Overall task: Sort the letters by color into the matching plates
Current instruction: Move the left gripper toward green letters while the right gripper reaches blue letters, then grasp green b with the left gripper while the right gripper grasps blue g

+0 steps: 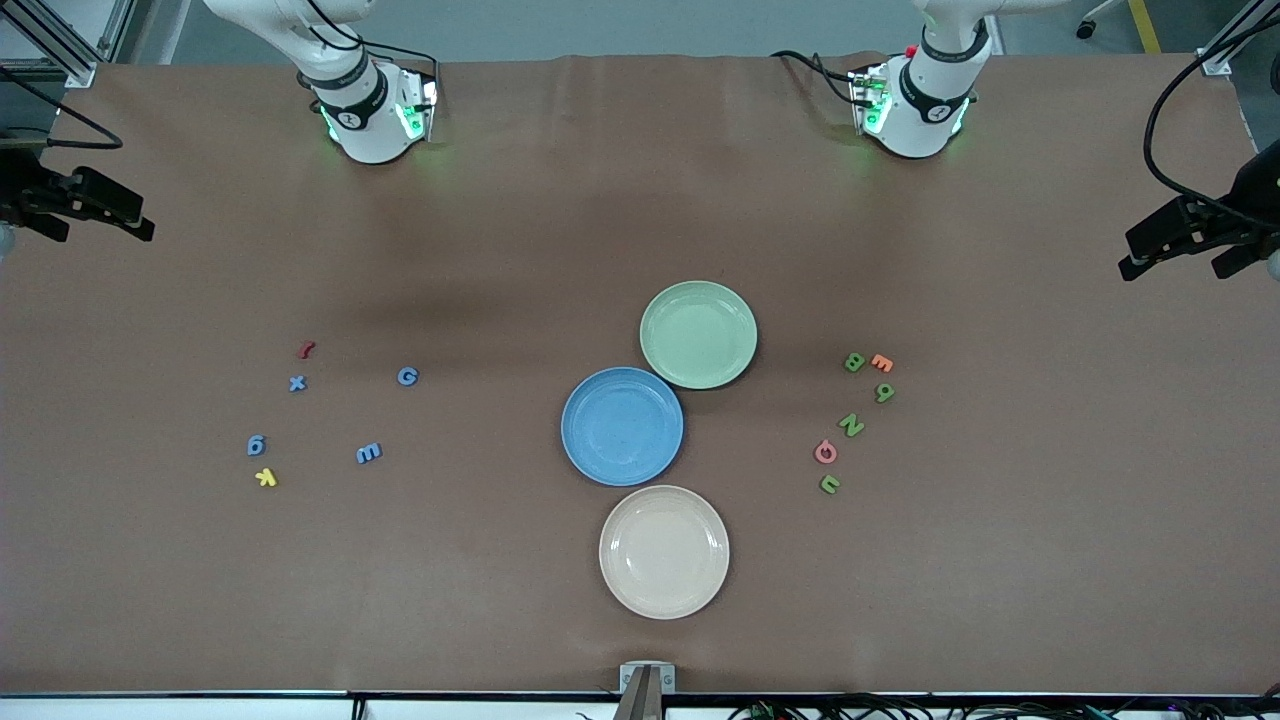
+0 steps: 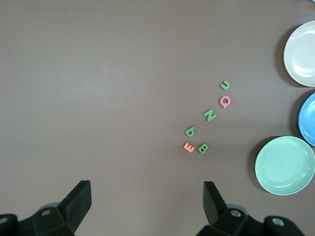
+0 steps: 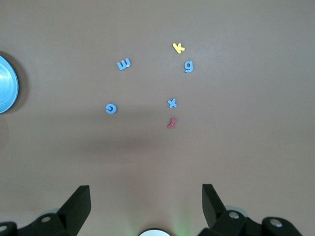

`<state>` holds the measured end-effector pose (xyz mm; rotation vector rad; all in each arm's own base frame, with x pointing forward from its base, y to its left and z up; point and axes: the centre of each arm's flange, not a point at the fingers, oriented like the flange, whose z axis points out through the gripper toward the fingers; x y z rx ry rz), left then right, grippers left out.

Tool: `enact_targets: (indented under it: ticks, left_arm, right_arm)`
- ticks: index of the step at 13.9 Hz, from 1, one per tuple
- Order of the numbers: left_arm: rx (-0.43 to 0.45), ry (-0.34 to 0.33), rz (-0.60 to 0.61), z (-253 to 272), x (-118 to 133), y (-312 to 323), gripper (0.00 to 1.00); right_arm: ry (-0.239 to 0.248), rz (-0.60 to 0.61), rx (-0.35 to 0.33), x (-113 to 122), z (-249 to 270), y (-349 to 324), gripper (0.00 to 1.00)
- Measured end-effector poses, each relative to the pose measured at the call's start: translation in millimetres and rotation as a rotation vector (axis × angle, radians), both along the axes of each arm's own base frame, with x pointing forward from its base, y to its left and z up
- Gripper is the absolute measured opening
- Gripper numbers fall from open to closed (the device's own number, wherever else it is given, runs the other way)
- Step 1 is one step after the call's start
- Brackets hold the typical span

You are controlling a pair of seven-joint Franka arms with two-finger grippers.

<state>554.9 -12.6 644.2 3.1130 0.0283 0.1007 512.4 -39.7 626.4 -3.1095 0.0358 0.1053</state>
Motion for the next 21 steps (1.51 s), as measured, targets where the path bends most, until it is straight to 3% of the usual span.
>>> enact_targets:
  ticks: [5, 8, 13, 18, 21]
  left_arm:
    - [-0.031, 0.112, -0.004, -51.1, 7.7, -21.3, 1.00]
    - [-0.046, 0.157, -0.002, -116.8, 17.3, -47.1, 1.00]
    - [-0.044, 0.151, 0.030, -228.1, 4.8, -101.1, 1.00]
    - [-0.032, 0.144, 0.011, -315.8, 5.1, -109.7, 1.00]
    - [-0.038, 0.110, 0.003, -358.1, 1.3, -114.5, 1.00]
  right_arm:
    - [-0.008, -0.014, -0.002, 4.7, -0.9, -7.2, 1.00]
    - [-0.030, -0.067, -0.011, 42.7, -47.1, -37.8, 1.00]
    - [0.020, -0.094, -0.024, 102.4, -171.6, -68.8, 1.00]
    - [-0.029, -0.082, -0.041, 112.6, -284.6, -74.5, 1.00]
    - [-0.053, -0.006, -0.048, 118.1, -331.3, -75.9, 1.00]
